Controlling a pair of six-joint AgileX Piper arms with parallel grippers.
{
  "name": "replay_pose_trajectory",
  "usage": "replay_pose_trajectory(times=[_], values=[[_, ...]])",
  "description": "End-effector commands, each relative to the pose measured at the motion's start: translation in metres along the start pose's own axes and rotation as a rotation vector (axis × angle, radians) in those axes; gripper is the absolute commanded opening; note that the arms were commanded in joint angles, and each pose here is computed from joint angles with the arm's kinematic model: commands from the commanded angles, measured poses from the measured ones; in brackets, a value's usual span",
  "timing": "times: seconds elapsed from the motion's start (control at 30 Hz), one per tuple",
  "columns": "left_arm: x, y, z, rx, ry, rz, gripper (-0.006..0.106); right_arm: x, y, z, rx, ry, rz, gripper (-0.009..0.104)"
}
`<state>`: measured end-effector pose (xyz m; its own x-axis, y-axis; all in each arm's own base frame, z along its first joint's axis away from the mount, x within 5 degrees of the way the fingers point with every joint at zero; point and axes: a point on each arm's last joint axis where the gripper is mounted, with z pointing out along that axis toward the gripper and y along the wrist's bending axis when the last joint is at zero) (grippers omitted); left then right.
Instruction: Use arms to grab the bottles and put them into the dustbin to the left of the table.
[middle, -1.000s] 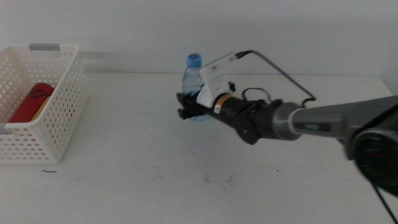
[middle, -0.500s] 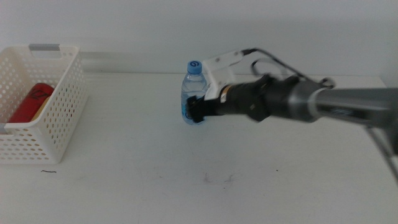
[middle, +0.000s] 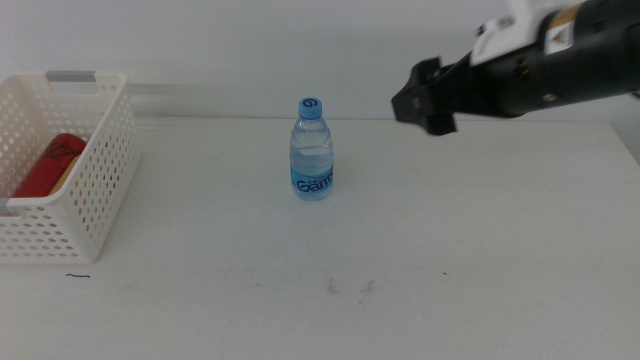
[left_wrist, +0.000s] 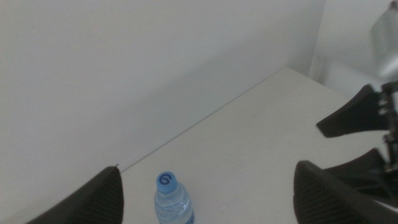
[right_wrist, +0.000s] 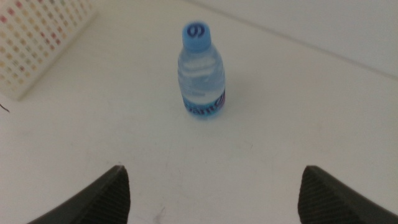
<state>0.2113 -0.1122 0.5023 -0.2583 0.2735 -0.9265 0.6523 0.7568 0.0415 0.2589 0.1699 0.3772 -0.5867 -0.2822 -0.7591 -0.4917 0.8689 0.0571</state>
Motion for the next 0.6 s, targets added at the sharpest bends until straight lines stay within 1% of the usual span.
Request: replay_pose_trajectory(times=[0.0,0.1,0.47,0.5,0.57], values=[[-0.001,0.000,0.000,-0.002,-0.009,-0.007,0.094,0.001,-0.001,-0.011,0.003,-0.015,-0.008,0.091],[-0.001,0.000,0.000,-0.002,-0.009,-0.007,0.094,0.000,0.001,-0.014,-0.012,-0.027,0.007,0.091],[-0.001,0.000,0.000,-0.007,-0.015,-0.005,0.094,0.000,0.001,-0.013,-0.014,-0.025,0.009,0.091],[0.002,0.005,-0.001,-0.065,-0.002,0.002,0.094,0.000,0.001,-0.013,-0.014,-0.025,0.009,0.091],[0.015,0.005,0.005,-0.131,0.031,-0.021,0.094,0.000,0.001,-0.013,-0.015,-0.025,0.010,0.091]])
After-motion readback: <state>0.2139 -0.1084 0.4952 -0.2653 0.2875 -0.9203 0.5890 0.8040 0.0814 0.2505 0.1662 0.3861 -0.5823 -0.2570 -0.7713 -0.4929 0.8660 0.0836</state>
